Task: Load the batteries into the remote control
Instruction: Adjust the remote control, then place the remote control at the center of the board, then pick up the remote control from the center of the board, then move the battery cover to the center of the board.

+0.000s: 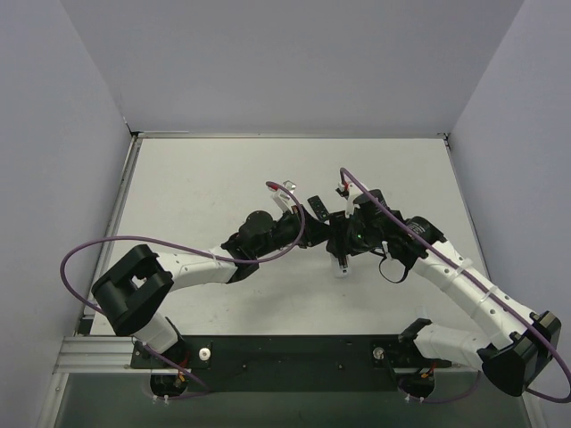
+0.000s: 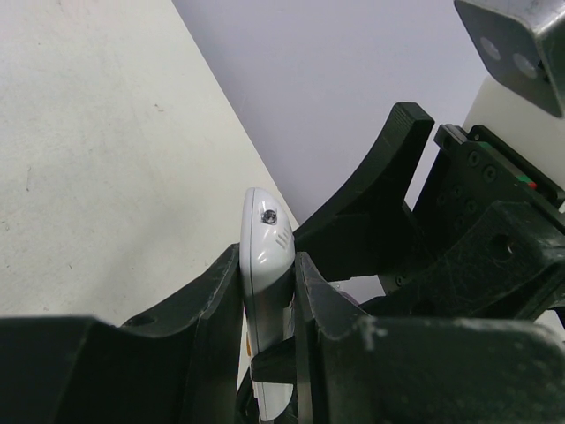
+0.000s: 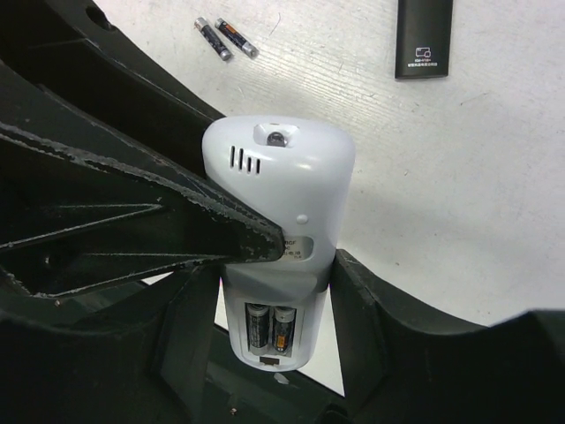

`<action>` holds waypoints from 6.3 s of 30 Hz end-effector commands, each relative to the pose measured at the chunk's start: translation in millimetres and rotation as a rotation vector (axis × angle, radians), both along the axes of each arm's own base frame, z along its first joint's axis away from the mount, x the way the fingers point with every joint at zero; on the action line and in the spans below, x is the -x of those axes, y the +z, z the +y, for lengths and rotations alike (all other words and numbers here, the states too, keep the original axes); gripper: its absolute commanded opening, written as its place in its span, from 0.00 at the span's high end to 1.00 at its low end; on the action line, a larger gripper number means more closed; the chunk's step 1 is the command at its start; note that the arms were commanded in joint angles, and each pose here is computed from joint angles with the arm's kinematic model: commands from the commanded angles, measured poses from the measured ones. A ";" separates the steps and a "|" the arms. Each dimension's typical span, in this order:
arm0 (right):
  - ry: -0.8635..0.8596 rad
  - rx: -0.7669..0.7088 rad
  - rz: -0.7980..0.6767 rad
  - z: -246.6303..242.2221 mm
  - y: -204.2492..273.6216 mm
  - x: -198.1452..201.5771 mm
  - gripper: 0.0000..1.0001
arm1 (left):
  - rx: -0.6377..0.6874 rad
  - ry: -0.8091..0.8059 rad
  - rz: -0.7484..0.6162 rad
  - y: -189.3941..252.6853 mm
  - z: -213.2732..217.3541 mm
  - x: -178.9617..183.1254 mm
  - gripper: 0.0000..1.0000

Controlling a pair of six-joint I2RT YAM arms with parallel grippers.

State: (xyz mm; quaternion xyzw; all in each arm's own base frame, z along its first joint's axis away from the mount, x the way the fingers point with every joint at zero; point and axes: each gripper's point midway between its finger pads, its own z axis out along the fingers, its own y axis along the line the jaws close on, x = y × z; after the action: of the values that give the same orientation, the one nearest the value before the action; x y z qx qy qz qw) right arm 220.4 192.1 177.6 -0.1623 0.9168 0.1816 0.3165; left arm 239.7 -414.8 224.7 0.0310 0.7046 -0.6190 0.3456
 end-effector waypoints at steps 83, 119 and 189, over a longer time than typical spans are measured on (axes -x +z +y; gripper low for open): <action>-1.024 0.233 0.849 -237.5 -160.0 17.7 0.35 | -0.687 0.801 -0.510 73.5 333.5 17.3 0.13; -0.742 0.594 0.589 -353.9 -102.5 25.5 1.00 | -0.724 0.834 -0.503 68.4 341.7 15.6 0.13; 0.007 0.609 0.673 -230.3 -179.2 59.9 1.00 | -0.698 0.872 -0.504 72.6 349.0 19.6 0.13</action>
State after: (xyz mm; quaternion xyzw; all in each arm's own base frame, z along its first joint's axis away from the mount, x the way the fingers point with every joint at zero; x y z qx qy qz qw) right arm 174.2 -61.3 7.9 -0.1725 0.9755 -0.1268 -0.0507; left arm 220.6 -70.9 289.4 0.0085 0.7205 -0.1285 0.6814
